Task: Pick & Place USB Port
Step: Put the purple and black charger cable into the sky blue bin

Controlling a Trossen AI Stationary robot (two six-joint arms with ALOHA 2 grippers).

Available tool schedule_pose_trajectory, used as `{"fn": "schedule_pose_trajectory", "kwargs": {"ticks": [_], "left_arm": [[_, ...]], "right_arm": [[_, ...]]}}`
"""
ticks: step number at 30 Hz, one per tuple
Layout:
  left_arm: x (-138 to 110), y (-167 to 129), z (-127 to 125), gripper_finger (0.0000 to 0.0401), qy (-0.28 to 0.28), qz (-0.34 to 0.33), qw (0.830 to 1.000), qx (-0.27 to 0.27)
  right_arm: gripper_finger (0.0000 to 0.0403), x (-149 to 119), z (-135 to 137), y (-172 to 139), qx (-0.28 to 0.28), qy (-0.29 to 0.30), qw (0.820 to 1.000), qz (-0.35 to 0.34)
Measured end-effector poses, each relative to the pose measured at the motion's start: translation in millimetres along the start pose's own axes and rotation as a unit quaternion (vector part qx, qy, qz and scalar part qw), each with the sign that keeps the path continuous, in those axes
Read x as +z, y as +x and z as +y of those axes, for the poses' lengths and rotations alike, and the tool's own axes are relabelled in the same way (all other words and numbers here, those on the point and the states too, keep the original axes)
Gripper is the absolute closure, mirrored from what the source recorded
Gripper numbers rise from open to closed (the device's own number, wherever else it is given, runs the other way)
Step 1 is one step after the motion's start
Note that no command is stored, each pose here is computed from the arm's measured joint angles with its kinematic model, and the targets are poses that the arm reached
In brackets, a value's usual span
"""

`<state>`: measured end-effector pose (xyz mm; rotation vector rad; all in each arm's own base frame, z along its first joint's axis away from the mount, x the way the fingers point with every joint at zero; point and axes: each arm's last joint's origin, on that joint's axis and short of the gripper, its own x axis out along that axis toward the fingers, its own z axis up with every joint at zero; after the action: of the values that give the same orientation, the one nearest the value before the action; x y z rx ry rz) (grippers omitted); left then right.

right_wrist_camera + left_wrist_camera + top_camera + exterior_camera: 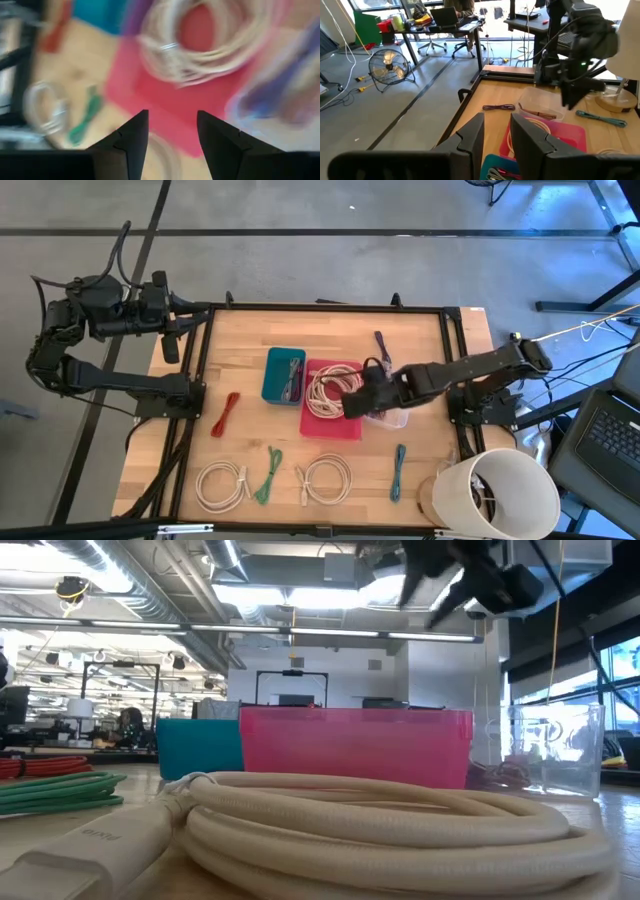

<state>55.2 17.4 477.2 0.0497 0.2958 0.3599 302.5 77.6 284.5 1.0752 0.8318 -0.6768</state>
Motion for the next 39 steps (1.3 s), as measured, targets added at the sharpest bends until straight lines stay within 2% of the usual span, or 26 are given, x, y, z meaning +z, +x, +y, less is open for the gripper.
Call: {"fn": "schedule_pose_trajectory", "kwargs": {"ticks": [3, 8, 12, 15, 19, 23, 28, 33, 39], "left_arm": [[-1.6, 0.0, -0.1, 0.0315, 0.001, 0.008, 1.0, -0.001], [-9.9, 0.3, -0.7, 0.0315, -0.017, 0.053, 0.998, -0.002], [-20.5, 3.8, -1.8, 0.0315, -0.048, 0.121, 0.991, 0.001], [-25.5, 5.9, -2.3, 0.0314, -0.071, 0.157, 0.985, 0.008], [-25.4, 10.4, -2.9, 0.0313, -0.081, 0.168, 0.982, 0.01], [-24.6, 14.9, -3.4, 0.0315, -0.084, 0.174, 0.981, 0.011], [-23.5, 19.9, -4.0, 0.0313, -0.091, 0.179, 0.979, 0.013], [-18.2, 23.9, -3.6, 0.0319, -0.093, 0.155, 0.983, 0.023], [-8.5, 26.1, -1.9, 0.0322, -0.104, 0.101, 0.988, 0.043]], "right_arm": [[0.0233, -8.8, 10.1, -2.4, 0.048, -0.003, 0.999, -0.007], [0.0233, -12.3, 21.1, -6.3, 0.098, -0.01, 0.993, -0.069], [0.0233, -8.9, 26.7, -7.9, 0.119, -0.039, 0.986, -0.114], [0.0233, -1.3, 27.7, -7.8, 0.114, -0.065, 0.981, -0.141], [0.0233, 20.8, 28.4, -17.5, 0.071, -0.088, 0.975, -0.191], [0.0233, 54.5, 15.2, -24.9, -0.019, -0.079, 0.975, -0.207], [0.0233, 106.4, -12.1, -31.5, -0.116, -0.074, 0.978, -0.158], [0.0233, 154.1, -48.0, -32.0, -0.167, -0.054, 0.98, -0.092], [0.0233, 188.0, -82.9, -36.3, -0.22, -0.044, 0.972, -0.069]]}}
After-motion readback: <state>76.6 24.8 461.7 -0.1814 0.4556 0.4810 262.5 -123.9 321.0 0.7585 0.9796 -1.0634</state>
